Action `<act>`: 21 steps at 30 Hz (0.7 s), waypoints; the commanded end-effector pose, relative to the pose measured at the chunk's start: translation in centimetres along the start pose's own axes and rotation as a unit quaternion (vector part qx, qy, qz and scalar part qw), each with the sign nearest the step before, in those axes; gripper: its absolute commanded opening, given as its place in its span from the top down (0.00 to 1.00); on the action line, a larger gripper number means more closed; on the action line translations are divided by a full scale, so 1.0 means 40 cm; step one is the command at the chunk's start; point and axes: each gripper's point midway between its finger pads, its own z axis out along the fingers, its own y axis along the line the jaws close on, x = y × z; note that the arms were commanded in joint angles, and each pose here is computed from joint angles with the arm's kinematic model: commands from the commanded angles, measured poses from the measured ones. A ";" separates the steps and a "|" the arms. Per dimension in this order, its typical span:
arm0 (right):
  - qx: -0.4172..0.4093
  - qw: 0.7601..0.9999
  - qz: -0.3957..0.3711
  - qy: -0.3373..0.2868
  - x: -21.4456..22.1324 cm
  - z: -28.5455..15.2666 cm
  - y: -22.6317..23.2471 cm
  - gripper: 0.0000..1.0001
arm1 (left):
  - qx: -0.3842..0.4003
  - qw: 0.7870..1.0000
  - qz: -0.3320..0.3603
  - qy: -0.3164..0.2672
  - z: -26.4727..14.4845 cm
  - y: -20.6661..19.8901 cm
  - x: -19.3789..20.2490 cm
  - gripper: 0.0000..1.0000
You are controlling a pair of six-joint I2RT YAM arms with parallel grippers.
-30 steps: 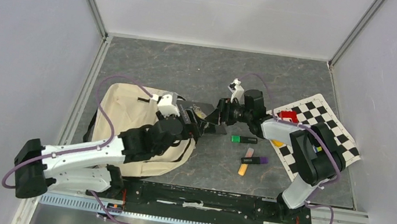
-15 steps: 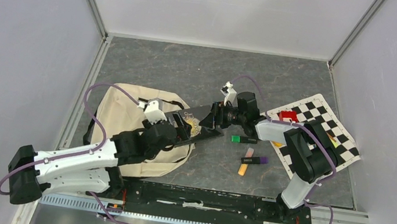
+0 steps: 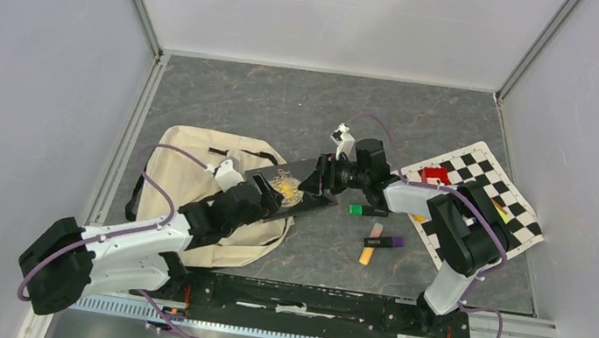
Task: Pack the student bag
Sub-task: Pick up the book from the center of the board.
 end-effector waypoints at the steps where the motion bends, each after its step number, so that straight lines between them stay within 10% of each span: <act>1: 0.015 0.997 0.039 0.068 0.107 0.014 -0.013 0.26 | 0.058 0.997 -0.060 0.001 0.021 -0.059 0.000 0.09; 15: 0.028 0.999 -0.019 0.040 0.010 -0.028 0.034 0.22 | 0.174 0.982 -0.046 -0.064 -0.078 -0.134 -0.098 0.85; 21: 0.043 0.994 -0.099 0.008 -0.090 -0.091 0.089 0.14 | 0.230 0.970 0.040 -0.069 -0.175 -0.187 -0.139 0.98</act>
